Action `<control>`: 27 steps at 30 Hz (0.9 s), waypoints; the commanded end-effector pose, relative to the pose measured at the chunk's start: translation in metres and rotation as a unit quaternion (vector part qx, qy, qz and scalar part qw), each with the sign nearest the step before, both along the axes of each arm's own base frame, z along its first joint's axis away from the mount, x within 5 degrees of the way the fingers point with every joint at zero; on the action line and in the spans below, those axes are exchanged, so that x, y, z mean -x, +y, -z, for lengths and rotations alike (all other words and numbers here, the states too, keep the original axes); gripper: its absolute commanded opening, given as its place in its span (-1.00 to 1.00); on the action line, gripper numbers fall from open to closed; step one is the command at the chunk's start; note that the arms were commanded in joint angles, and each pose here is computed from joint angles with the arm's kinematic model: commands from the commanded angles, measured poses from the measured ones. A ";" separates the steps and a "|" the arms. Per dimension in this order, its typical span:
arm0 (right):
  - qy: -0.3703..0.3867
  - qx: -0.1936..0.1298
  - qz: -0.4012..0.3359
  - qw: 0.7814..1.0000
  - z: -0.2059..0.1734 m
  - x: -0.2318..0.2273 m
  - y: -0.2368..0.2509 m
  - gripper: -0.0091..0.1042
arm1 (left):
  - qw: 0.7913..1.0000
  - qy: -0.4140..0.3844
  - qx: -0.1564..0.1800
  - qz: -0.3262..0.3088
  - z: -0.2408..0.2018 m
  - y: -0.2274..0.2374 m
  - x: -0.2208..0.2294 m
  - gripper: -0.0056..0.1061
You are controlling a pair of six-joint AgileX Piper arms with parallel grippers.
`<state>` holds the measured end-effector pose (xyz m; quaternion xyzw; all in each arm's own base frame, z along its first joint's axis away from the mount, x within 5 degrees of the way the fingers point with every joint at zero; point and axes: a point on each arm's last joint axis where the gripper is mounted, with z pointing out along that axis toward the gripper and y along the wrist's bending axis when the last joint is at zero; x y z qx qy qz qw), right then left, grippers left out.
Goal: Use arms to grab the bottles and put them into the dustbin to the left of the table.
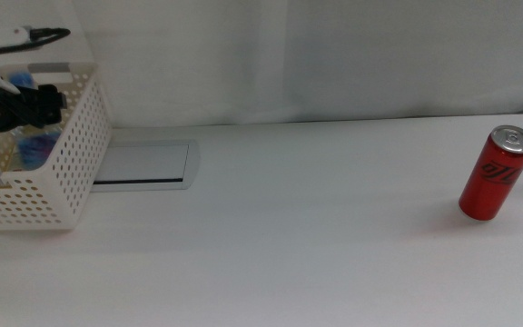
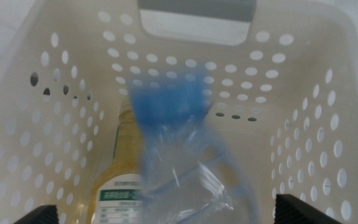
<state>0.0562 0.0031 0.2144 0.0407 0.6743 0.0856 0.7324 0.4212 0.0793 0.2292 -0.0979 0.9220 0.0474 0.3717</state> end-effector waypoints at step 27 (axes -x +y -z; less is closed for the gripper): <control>-0.010 0.004 0.003 1.000 0.010 0.001 0.000 0.98 | 0.973 -0.217 -0.044 0.062 -0.185 -0.051 0.091 0.76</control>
